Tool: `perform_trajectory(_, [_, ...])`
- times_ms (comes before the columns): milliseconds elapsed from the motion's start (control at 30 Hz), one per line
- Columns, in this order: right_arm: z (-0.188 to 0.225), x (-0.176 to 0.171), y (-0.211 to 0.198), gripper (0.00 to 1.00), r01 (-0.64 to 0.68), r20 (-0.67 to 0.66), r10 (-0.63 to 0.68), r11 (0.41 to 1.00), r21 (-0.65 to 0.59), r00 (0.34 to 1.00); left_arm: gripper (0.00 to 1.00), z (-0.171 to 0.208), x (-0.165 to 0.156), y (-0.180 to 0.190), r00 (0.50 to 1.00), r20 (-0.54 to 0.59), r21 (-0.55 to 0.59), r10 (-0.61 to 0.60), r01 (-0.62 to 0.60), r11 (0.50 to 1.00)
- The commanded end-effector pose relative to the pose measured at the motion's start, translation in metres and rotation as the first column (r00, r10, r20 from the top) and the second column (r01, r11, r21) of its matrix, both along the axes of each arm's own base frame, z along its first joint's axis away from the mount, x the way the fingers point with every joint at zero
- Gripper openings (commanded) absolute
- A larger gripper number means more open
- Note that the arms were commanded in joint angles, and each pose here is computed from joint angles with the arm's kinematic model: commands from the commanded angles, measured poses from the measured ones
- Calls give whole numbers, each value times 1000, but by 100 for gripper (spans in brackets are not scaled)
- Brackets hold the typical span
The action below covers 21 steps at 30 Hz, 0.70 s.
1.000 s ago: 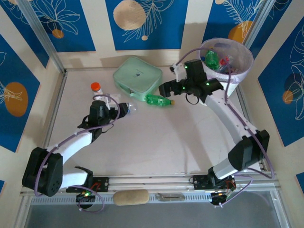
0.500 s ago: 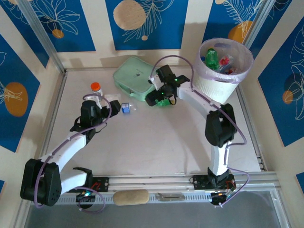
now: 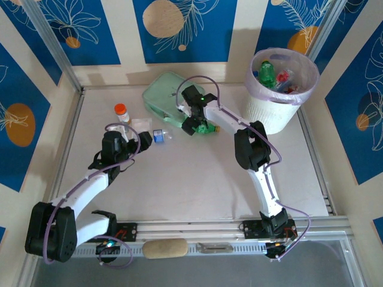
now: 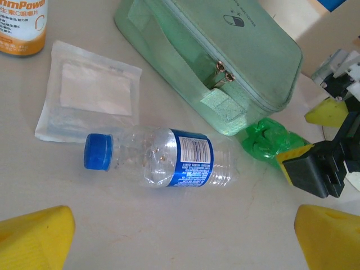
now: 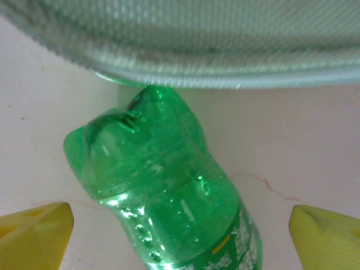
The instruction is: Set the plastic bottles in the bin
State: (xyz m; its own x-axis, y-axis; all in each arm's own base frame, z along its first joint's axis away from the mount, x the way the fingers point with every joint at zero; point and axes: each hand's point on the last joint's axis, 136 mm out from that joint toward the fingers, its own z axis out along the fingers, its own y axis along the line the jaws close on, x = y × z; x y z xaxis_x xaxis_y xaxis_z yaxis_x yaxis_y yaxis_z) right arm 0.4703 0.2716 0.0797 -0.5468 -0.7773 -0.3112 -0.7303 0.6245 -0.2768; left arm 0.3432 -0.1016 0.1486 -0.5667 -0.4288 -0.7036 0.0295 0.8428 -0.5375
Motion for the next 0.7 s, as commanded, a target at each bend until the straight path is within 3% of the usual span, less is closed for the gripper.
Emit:
perform_trajectory(0, [-15,-5,0,99,-38,-50,37,999,-25,998,100,3,-1,2,1000,9,-10,-1,1,1000])
perform_trajectory(400, [-51,-20,1,100,-54,-131,49,998,-32,990,100,4,-1,-1,1000,8,-43,-6,6,999])
perform_trajectory(667, [-53,-27,4,89,-61,-154,57,998,-20,986,100,4,-2,0,1000,8,-46,-2,2,999])
